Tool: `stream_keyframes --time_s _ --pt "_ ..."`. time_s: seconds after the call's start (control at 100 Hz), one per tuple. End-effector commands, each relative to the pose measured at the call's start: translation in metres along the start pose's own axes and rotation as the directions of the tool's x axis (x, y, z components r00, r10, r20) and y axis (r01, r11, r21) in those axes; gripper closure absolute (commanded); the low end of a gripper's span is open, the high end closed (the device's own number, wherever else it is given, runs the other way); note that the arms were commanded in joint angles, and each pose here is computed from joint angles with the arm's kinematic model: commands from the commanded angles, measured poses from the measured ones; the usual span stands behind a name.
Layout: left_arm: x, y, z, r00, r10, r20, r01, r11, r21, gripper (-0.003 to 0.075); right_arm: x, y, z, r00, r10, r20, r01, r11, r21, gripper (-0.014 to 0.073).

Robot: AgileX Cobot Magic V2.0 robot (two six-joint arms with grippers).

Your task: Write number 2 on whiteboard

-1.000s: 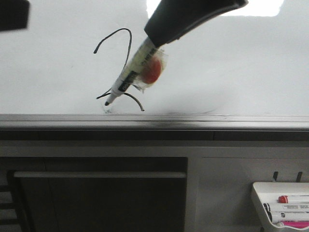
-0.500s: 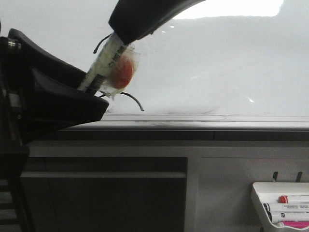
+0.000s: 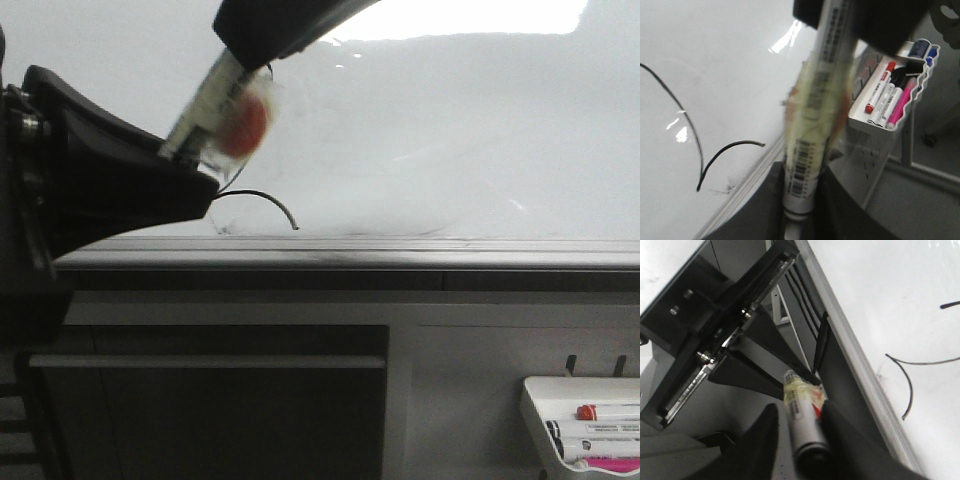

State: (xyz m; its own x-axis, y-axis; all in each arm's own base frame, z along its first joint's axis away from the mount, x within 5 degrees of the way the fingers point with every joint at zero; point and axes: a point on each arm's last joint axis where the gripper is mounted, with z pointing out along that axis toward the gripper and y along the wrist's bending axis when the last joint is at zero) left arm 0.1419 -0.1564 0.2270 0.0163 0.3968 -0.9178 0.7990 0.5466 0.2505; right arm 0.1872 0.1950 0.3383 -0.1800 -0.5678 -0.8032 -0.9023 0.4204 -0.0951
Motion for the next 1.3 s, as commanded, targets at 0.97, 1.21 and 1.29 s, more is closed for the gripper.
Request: stream_keyframes --time_s 0.97,1.21,1.29 --pt "0.008 0.073 0.025 0.686 -0.718 0.119 0.694 0.595 -0.407 0.074 -0.024 -0.053 -0.084 0.943 -0.067 0.327 -0.089 0.893 0.441 0.0006" --pt "0.009 0.073 0.026 0.684 -0.72 0.118 0.695 0.593 -0.407 0.0739 -0.024 -0.053 -0.084 0.944 -0.065 0.323 -0.088 0.895 0.437 0.0006" --pt "0.009 0.073 0.026 0.688 -0.716 0.116 0.691 0.598 -0.406 0.0736 -0.024 -0.053 -0.084 0.944 -0.063 0.324 -0.089 0.896 0.436 0.0006"
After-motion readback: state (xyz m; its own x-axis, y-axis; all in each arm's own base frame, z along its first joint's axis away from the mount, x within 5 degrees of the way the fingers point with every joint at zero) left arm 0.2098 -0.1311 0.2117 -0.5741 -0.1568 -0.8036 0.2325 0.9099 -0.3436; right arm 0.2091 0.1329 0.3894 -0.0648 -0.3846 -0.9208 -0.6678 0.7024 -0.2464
